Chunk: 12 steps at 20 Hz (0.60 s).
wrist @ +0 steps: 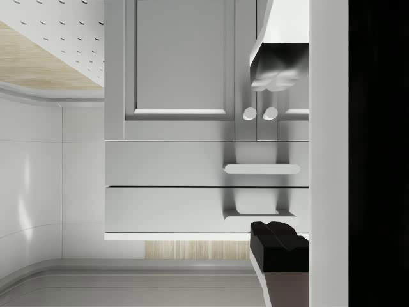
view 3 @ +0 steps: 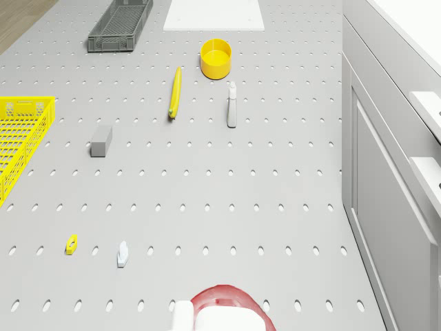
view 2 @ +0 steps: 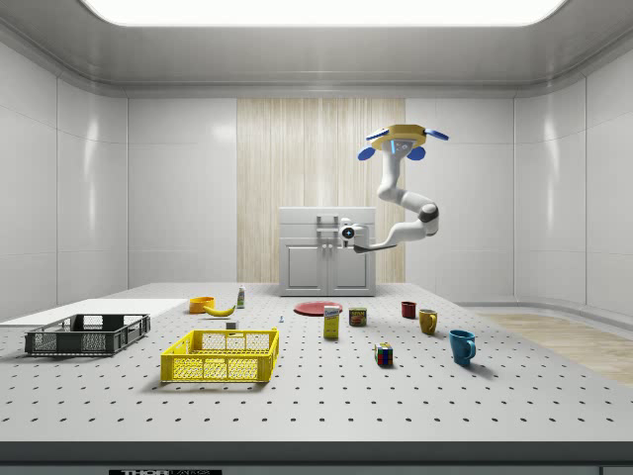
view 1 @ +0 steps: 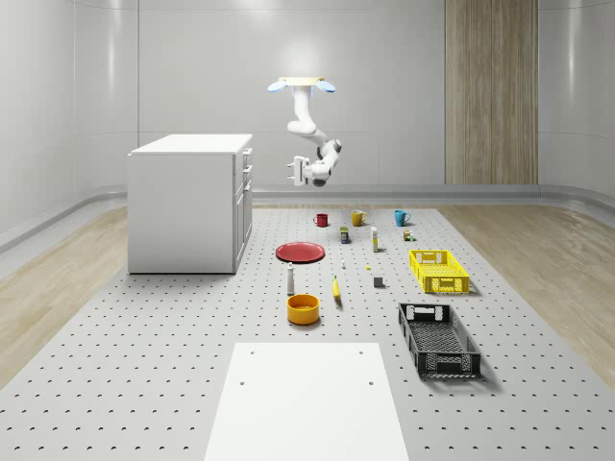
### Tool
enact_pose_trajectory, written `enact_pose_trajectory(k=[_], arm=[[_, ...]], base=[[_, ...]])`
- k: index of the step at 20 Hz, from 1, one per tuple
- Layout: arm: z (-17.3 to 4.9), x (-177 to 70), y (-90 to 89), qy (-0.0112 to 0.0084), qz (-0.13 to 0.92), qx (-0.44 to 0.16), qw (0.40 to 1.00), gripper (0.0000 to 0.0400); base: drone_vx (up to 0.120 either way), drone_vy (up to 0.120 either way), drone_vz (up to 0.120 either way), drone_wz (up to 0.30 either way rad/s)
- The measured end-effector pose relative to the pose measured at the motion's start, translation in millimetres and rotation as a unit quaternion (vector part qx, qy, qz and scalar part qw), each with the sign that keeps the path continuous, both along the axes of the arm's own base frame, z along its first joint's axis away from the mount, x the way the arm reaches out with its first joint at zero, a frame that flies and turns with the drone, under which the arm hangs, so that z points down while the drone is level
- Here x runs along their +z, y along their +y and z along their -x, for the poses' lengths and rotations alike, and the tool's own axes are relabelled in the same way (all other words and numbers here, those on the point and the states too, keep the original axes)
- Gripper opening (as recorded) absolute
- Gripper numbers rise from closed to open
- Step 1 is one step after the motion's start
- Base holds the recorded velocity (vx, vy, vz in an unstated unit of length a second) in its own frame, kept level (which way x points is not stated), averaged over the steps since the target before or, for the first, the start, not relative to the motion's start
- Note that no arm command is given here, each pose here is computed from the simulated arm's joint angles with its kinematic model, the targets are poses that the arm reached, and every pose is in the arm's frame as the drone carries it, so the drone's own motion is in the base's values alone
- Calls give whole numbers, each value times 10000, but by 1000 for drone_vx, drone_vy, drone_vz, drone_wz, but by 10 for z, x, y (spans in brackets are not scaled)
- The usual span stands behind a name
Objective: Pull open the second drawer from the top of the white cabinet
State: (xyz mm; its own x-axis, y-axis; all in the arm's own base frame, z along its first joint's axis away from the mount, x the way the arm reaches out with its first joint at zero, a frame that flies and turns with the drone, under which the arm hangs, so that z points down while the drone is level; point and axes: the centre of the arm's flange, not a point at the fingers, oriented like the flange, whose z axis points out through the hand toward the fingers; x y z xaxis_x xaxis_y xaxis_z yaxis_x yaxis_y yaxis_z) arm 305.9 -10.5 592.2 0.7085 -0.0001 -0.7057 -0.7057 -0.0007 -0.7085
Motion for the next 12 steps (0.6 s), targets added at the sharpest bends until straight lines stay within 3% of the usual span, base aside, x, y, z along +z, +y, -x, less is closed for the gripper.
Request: enact_pose_trajectory(k=[7, 10, 12], arm=[[-1, 0, 267, 0, -1, 1, 10000, 300], [-2, -1, 314, 0, -1, 1, 10000, 300], [-2, -1, 333, -1, -2, 1, 10000, 300]], base=[[0, -103, 0, 0], [0, 0, 0, 0], [120, 0, 0, 0]])
